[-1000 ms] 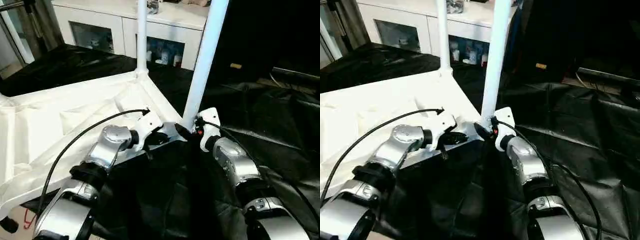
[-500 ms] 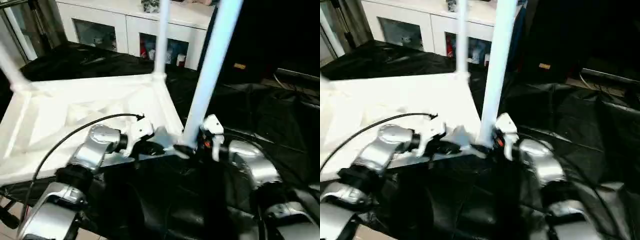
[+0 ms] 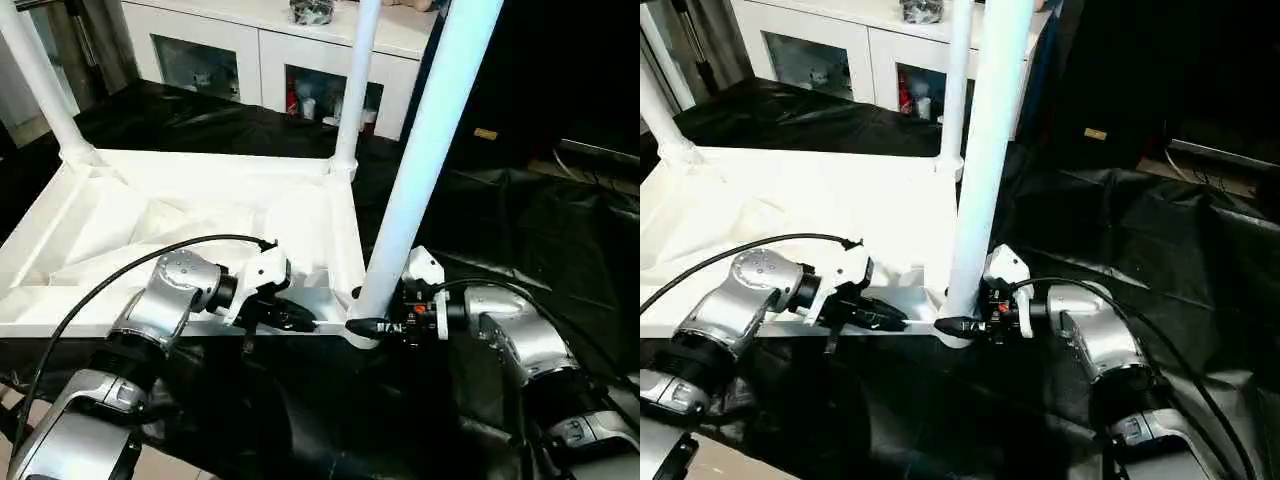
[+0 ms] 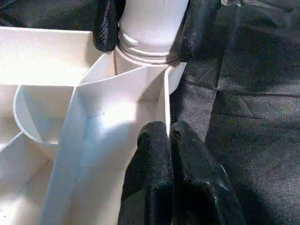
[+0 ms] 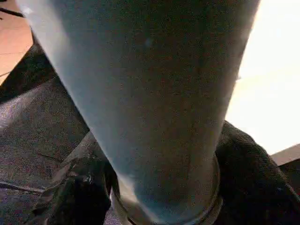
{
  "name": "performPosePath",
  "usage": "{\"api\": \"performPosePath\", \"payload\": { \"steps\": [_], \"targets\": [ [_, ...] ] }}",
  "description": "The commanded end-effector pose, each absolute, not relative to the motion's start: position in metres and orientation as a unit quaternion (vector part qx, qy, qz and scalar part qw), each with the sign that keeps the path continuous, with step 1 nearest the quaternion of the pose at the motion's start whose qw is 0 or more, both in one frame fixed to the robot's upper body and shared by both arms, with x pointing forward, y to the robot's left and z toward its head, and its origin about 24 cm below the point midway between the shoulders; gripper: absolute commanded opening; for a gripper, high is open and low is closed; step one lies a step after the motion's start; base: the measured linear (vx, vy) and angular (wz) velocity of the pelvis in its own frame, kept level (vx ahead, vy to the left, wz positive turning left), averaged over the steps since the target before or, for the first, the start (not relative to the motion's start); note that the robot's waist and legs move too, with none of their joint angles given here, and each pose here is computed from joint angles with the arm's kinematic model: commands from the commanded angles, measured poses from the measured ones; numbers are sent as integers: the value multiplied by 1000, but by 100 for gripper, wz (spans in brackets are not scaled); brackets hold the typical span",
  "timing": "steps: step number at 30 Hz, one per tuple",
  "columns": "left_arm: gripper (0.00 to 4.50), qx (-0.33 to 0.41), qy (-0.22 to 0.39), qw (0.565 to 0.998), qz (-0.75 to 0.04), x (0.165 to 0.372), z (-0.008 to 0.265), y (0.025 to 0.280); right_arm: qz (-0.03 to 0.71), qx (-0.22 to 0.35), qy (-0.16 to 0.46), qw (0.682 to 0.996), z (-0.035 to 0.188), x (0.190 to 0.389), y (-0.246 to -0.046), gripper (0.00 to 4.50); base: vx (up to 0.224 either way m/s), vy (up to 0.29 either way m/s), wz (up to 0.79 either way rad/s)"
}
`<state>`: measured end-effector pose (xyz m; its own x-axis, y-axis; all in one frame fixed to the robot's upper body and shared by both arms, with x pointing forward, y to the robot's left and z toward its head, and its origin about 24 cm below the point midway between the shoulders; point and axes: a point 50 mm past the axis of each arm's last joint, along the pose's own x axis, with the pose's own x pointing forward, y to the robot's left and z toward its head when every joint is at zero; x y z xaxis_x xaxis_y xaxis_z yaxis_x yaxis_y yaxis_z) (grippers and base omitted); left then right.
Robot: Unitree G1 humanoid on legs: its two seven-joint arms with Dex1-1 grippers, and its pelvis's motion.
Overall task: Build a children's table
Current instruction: Rotate leg to tighten
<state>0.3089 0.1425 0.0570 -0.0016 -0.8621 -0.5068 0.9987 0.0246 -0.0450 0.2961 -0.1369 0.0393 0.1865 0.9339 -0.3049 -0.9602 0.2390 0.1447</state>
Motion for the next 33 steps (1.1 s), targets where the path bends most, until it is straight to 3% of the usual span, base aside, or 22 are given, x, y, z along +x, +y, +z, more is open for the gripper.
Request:
{"api": "performPosePath", "payload": {
  "steps": [1,3,5,7,8,12,14,17,19,22,27,33],
  "targets": [
    [0,162,179,699,-673,312,62,133,629,-27,172,757,35,290,-130,262,0,0,0],
    [0,162,177,719,-652,316,61,129,615,-20,166,770,33,291,-127,262,0,0,0],
    [0,164,168,752,-615,325,60,122,552,-16,163,818,26,300,-124,262,0,0,0],
    [0,165,165,766,-599,328,60,119,519,-17,163,839,23,305,-123,262,0,0,0],
    [0,168,161,794,-561,336,60,109,435,-6,173,884,15,316,-120,261,0,0,0],
    [0,160,156,817,-531,343,61,98,379,5,178,908,10,322,-112,261,0,0,0],
    [0,147,142,836,-510,347,65,80,342,21,180,922,10,327,-95,261,0,0,0],
    [0,138,133,836,-515,346,66,69,352,28,165,921,14,328,-80,261,0,0,0],
    [0,136,131,831,-523,344,66,66,362,29,156,918,17,329,-75,317,0,0,0],
    [0,136,133,819,-541,340,64,67,379,31,150,913,20,330,-72,348,0,0,0],
    [0,141,134,808,-556,338,62,77,394,-5,143,908,23,332,-79,372,0,0,0],
    [0,147,142,767,-608,328,61,92,494,-6,135,859,31,321,-96,372,0,0,0]
  ]
}}
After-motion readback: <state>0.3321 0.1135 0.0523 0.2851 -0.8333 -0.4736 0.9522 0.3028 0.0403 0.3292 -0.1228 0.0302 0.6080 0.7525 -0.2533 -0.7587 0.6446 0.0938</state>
